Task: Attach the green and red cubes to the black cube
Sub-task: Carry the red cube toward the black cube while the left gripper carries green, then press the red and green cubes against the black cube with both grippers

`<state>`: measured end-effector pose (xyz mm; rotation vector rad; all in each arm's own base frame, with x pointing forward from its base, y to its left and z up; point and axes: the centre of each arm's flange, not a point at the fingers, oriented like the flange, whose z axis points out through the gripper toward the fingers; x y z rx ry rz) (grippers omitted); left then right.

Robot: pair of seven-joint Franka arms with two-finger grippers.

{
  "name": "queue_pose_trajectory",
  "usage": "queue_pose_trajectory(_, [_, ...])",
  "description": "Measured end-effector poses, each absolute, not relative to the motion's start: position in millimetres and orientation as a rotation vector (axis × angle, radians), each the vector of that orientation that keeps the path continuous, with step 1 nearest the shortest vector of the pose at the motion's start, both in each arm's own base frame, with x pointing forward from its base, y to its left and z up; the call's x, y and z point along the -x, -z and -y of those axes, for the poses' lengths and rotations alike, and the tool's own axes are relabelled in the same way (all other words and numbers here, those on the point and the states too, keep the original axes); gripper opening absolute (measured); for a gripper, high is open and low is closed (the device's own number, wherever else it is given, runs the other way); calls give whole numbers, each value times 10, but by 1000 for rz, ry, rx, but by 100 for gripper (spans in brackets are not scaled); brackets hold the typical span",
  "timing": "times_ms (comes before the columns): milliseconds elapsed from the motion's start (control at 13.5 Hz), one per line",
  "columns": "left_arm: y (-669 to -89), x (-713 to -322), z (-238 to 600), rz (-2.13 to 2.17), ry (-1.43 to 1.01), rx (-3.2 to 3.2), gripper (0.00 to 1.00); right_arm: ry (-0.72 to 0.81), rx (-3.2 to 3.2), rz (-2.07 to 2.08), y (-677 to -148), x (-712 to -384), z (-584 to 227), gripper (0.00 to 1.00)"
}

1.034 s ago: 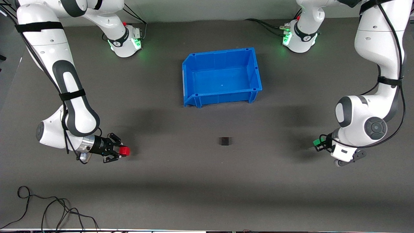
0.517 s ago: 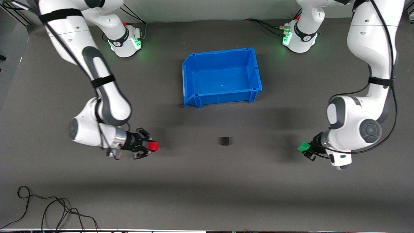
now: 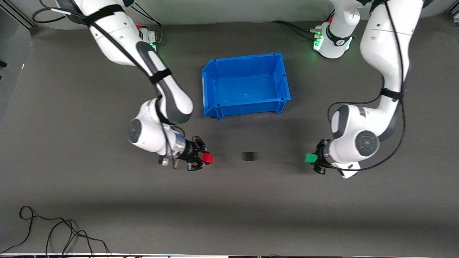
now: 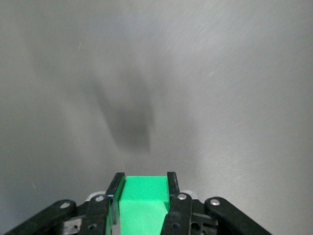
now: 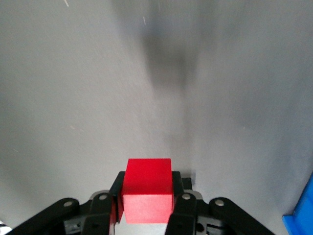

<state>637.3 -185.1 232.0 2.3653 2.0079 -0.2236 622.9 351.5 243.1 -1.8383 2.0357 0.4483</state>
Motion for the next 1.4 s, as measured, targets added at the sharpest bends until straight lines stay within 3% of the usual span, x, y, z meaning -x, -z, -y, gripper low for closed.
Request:
queue_pose_trajectory(369, [-2117,-6253,2391,-2279,176,-2090,39,-454,1935,-1964,-2033,-6086,-4178,40])
queue_pose_trajectory(665, [-1961,-6070,2851,-2326,136,-2048,39,-458,1965,-1954,-1834,-6039,-4322,40])
queue_pose_trajectory(1403, [-1939,-6044,3490,-2288,116,-2003,39,-416,1960,-1932,-1649,-6030,-4491,40])
